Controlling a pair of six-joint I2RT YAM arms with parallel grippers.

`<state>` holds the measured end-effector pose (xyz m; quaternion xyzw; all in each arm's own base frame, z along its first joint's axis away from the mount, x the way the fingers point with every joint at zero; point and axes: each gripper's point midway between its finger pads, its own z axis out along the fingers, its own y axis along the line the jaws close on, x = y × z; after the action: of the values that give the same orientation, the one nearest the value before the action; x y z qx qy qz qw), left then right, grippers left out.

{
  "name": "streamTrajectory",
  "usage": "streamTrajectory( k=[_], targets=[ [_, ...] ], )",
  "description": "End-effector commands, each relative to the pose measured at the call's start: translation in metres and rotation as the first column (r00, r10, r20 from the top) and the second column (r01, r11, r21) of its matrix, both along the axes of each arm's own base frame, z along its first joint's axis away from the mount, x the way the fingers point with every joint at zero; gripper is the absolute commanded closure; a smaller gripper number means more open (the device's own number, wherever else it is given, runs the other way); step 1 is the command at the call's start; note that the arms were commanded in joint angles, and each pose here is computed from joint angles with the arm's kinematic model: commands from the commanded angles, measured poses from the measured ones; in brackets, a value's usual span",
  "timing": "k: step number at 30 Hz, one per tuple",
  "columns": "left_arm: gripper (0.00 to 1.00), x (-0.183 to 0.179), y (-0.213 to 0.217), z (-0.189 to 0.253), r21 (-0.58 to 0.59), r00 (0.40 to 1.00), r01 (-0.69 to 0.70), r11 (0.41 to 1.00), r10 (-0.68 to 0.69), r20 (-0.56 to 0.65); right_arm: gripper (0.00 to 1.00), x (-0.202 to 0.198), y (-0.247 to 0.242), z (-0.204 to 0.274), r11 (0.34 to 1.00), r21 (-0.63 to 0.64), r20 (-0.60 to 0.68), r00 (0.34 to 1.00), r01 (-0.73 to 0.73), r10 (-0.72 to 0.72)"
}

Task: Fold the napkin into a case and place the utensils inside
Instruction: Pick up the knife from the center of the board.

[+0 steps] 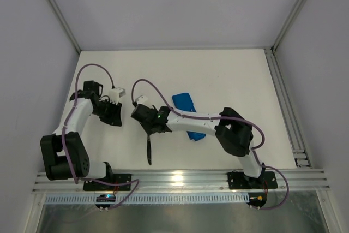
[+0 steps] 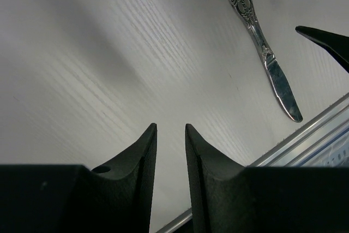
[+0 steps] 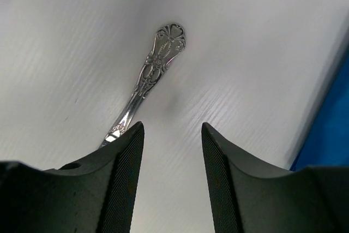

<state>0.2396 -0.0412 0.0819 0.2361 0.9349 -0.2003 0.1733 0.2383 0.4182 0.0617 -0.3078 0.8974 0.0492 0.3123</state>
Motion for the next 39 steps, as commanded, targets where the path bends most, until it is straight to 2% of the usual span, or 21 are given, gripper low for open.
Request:
streamTrajectory(
  k=[1, 5, 8, 11, 18, 21, 22, 24, 25, 27, 28, 33, 39],
  targets=[
    [0.71, 0.008, 0.012, 0.01, 0.003, 0.996, -0.072, 0.997, 0.072, 0.048, 0.49, -0.005, 0.017, 0.035, 0.994, 0.105, 0.036, 0.999, 0.013, -0.017],
    [0.69, 0.011, 0.021, 0.011, 0.005, 0.992, -0.112, 0.994, 0.112, 0.059, 0.4, -0.012, 0.034, 0.019, 0.988, 0.14, -0.007, 0.998, 0.061, -0.061],
    [0.69, 0.01, 0.02, 0.011, -0.002, 0.992, -0.112, 0.994, 0.112, 0.057, 0.32, -0.013, 0.04, -0.005, 0.991, 0.098, -0.038, 0.996, 0.086, -0.083],
    [0.69, 0.01, 0.019, 0.012, -0.008, 0.992, -0.11, 0.994, 0.11, 0.057, 0.32, -0.018, 0.032, -0.035, 0.996, 0.009, -0.066, 0.994, 0.093, -0.093],
    [0.69, 0.011, 0.018, 0.014, -0.018, 0.992, -0.109, 0.994, 0.11, 0.061, 0.36, -0.046, 0.009, -0.066, 0.994, -0.076, -0.14, 0.986, 0.078, -0.088],
    [0.69, 0.01, 0.017, 0.015, -0.023, 0.992, -0.109, 0.994, 0.11, 0.059, 0.45, -0.059, 0.005, -0.073, 0.997, -0.047, -0.19, 0.979, 0.062, -0.07],
    [0.69, 0.01, 0.017, 0.015, -0.023, 0.992, -0.109, 0.994, 0.11, 0.059, 0.53, -0.06, 0.002, -0.077, 0.997, -0.042, -0.198, 0.978, 0.062, -0.069],
    [0.69, 0.009, 0.017, 0.015, -0.026, 0.992, -0.108, 0.994, 0.109, 0.057, 0.62, -0.062, 0.001, -0.08, 0.997, -0.047, -0.205, 0.976, 0.059, -0.068],
    [0.69, 0.009, 0.017, 0.016, -0.025, 0.992, -0.105, 0.994, 0.107, 0.061, 0.71, -0.062, 0.0, -0.08, 0.997, -0.047, -0.206, 0.976, 0.058, -0.066],
    [0.69, 0.009, 0.017, 0.017, -0.023, 0.992, -0.104, 0.994, 0.106, 0.064, 0.82, -0.061, -0.001, -0.08, 0.997, -0.046, -0.204, 0.977, 0.055, -0.063],
    [0.69, 0.009, 0.017, 0.017, -0.025, 0.992, -0.104, 0.994, 0.105, 0.064, 0.96, -0.061, -0.003, -0.081, 0.998, -0.049, -0.2, 0.978, 0.05, -0.059],
    [0.69, 0.009, 0.016, 0.018, -0.025, 0.993, -0.1, 0.995, 0.101, 0.068, 0.96, -0.051, -0.014, -0.069, 0.998, -0.044, -0.164, 0.986, 0.036, -0.043],
    [0.69, 0.01, 0.015, 0.019, -0.032, 0.993, -0.093, 0.995, 0.095, 0.073, 0.96, -0.048, -0.017, -0.026, 0.999, 0.038, -0.097, 0.995, -0.017, 0.02]
  ],
)
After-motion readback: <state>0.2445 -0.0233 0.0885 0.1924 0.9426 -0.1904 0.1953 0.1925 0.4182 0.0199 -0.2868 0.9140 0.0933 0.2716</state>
